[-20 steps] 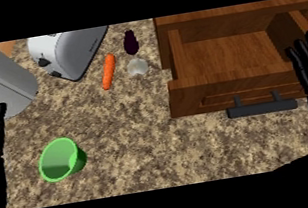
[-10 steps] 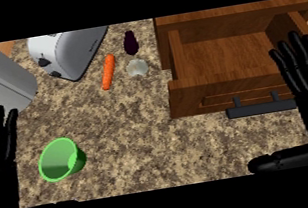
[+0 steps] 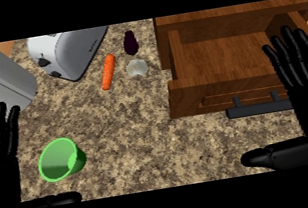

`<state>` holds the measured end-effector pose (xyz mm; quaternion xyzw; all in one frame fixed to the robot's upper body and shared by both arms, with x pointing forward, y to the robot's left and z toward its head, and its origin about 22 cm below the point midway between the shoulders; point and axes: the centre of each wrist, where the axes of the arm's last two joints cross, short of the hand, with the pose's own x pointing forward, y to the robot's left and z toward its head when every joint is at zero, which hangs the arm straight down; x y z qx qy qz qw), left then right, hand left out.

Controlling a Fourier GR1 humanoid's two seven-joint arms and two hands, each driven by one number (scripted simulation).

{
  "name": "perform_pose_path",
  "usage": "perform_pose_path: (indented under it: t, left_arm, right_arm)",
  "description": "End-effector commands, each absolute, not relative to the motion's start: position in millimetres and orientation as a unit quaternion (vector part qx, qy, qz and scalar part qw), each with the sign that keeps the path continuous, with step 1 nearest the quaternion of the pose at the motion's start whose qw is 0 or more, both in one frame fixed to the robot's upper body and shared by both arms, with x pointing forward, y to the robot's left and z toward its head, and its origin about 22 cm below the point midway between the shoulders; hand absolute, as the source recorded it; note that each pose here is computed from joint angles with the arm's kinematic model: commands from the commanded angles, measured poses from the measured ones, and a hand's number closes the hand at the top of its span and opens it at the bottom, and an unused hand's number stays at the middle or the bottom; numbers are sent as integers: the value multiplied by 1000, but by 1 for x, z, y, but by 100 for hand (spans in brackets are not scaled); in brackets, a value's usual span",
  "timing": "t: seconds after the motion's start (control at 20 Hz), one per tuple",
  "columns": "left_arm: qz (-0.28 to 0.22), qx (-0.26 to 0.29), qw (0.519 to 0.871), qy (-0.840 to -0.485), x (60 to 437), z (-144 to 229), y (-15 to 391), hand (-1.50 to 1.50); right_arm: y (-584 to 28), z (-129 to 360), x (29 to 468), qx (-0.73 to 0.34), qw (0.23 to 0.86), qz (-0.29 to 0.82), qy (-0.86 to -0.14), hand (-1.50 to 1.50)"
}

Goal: Pick up the cup, place it into the drawer and close the drawer

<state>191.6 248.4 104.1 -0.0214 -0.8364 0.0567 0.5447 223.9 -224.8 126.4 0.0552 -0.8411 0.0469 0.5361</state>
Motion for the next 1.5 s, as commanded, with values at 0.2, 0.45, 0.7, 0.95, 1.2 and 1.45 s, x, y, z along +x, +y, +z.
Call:
perform_pose_path:
  t: [0.2, 0.45, 0.7, 0.95, 1.2, 1.45]
  left_arm:
    - [64, -4, 560, -826, 209, 71, 252, -150]
    - [77, 5, 581, -810, 203, 76, 250, -150]
    - [78, 26, 599, -796, 174, 41, 291, -150]
    - [75, 35, 615, -784, 171, 23, 254, -150]
    - [98, 57, 623, -774, 165, -9, 298, -150]
    - [92, 61, 621, -776, 181, -11, 307, -150]
  right_arm:
    - [-212, 135, 233, 68, 530, 46, -844, -150]
    - [-227, 133, 212, 46, 532, 36, -845, -150]
    - [-245, 115, 213, 51, 528, 42, -847, -150]
    - [-229, 138, 229, 53, 532, 51, -844, -150]
    - [-242, 141, 222, 54, 542, 47, -837, -150]
    - [-230, 131, 227, 56, 534, 45, -842, -150]
